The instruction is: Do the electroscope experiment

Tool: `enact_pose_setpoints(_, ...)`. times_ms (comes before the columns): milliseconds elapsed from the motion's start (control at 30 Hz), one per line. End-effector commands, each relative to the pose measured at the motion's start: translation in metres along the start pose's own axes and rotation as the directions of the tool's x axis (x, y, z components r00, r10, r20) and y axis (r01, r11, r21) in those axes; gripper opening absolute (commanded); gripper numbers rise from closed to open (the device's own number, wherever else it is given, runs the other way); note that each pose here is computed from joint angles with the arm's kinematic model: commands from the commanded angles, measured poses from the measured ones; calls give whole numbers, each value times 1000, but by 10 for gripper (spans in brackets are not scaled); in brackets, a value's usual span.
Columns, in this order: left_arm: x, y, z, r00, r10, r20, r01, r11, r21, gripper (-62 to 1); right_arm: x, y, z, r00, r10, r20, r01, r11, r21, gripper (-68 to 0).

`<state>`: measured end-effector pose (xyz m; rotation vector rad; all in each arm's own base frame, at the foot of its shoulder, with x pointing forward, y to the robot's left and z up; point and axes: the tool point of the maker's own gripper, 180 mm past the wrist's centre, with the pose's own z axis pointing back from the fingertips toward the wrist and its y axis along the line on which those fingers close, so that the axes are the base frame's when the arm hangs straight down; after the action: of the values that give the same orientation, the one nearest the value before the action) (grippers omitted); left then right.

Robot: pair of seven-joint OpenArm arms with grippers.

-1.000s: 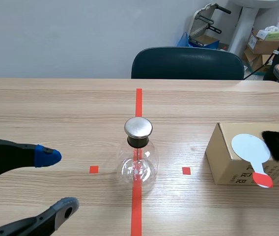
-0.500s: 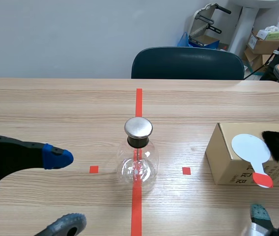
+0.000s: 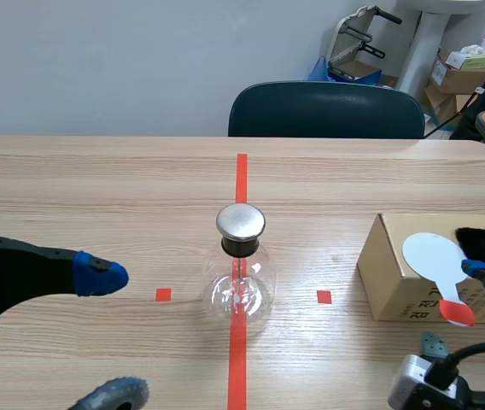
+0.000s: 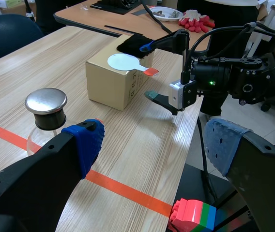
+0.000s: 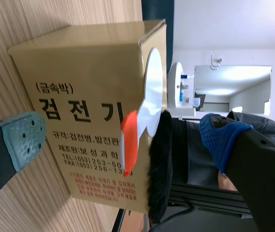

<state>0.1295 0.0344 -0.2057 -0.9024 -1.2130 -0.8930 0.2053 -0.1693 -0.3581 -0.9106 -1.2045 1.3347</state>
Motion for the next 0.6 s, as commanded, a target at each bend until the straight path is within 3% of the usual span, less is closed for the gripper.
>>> enact_pose_setpoints(0, 9, -5, -3, 999, 12, 39, -12, 1000, -11, -159, 0, -10, -5, 1000, -4, -4, 4, 999, -38, 4)
enact_pose_setpoints(567, 8, -5, -3, 999, 13, 30, -13, 1000, -8, -159, -3, -14, -7, 1000, -7, -22, 5, 999, -54, 4)
